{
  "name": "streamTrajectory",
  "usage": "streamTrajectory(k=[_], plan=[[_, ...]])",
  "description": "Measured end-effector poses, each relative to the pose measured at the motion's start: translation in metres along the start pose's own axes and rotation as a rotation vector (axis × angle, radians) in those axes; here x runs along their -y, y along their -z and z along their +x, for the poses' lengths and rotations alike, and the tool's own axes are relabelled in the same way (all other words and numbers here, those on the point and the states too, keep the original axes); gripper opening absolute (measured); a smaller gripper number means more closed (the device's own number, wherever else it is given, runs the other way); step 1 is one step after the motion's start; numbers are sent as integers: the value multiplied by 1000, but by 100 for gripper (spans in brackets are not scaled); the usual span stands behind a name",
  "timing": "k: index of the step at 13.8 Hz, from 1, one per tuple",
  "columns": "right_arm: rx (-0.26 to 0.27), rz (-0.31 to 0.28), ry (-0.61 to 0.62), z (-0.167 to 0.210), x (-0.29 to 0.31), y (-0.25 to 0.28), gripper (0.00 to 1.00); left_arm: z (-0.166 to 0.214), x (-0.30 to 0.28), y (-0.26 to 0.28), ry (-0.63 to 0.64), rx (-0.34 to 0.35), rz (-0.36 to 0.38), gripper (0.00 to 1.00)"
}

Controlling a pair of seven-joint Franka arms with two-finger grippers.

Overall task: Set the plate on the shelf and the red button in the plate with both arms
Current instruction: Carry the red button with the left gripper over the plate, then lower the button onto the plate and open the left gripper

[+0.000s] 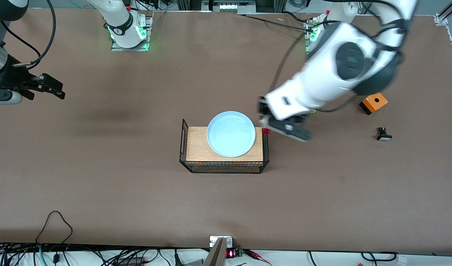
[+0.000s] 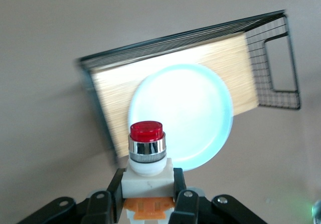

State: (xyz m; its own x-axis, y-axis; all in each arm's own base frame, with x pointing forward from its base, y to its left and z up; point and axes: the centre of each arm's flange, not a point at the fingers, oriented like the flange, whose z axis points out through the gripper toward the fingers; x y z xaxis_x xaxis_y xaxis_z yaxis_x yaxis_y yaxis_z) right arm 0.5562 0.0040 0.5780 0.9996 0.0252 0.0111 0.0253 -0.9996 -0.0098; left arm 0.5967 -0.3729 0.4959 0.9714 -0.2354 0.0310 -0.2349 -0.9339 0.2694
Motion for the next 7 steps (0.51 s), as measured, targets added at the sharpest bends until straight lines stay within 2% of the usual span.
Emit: streamTrajectory(k=[4,7], plan=[[4,-2,-4,0,-3,-1,100,-3,-53,-101,8,-41,173,41],[15,-2,-6,-1,-4,-2,100,-6,-66,-147,11,-47,221,41]])
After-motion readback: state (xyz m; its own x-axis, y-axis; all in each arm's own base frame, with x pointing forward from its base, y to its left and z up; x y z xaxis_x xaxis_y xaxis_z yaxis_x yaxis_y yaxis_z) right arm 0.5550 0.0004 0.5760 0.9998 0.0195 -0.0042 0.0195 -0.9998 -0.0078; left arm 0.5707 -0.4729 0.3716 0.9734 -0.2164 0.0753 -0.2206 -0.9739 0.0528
